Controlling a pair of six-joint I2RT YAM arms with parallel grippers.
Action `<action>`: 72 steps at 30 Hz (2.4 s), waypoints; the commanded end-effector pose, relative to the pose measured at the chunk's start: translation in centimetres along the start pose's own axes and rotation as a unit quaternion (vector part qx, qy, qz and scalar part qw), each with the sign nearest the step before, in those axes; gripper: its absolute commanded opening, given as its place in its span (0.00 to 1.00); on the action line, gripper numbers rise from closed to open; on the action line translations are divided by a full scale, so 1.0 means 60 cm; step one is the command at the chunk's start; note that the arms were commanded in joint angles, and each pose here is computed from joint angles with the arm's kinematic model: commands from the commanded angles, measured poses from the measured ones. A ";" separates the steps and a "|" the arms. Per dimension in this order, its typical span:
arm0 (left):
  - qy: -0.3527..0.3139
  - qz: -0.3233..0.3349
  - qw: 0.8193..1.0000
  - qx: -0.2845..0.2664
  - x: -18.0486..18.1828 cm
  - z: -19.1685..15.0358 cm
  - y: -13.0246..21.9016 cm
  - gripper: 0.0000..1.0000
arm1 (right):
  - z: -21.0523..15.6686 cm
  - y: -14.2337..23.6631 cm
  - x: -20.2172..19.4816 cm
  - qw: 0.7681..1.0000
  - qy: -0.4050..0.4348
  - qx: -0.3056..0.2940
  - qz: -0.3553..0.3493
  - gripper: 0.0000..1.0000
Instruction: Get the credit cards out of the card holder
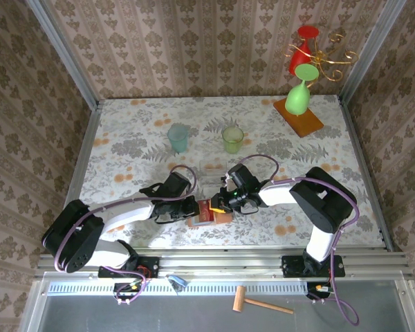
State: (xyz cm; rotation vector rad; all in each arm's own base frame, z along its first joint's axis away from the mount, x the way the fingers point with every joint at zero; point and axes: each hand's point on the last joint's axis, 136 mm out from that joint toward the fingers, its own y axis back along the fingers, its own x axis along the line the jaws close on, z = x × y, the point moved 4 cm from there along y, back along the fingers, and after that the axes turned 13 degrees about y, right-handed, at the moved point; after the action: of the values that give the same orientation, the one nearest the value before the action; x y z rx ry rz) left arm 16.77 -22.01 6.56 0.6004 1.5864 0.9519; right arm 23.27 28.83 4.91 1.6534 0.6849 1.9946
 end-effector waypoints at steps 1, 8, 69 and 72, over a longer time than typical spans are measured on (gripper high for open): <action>0.002 0.029 1.000 0.006 0.023 -0.004 -0.003 0.13 | -0.011 -0.001 -0.017 1.000 -0.009 0.007 -0.009 0.13; 0.000 0.031 0.999 0.005 0.025 -0.006 0.000 0.13 | -0.007 0.018 -0.021 1.000 -0.004 0.000 -0.022 0.09; -0.007 0.005 1.000 -0.027 0.001 0.009 0.037 0.18 | -0.031 0.062 -0.006 0.995 0.010 -0.005 -0.096 0.09; -0.007 0.002 0.999 -0.031 -0.001 0.011 0.042 0.18 | -0.037 0.061 -0.006 0.994 0.011 -0.003 -0.106 0.08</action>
State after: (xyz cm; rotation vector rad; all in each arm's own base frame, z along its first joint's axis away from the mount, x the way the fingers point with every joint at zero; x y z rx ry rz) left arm 16.84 -20.83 7.91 0.5699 1.5627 0.9849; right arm 21.92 26.44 7.22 1.5083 0.7805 1.9319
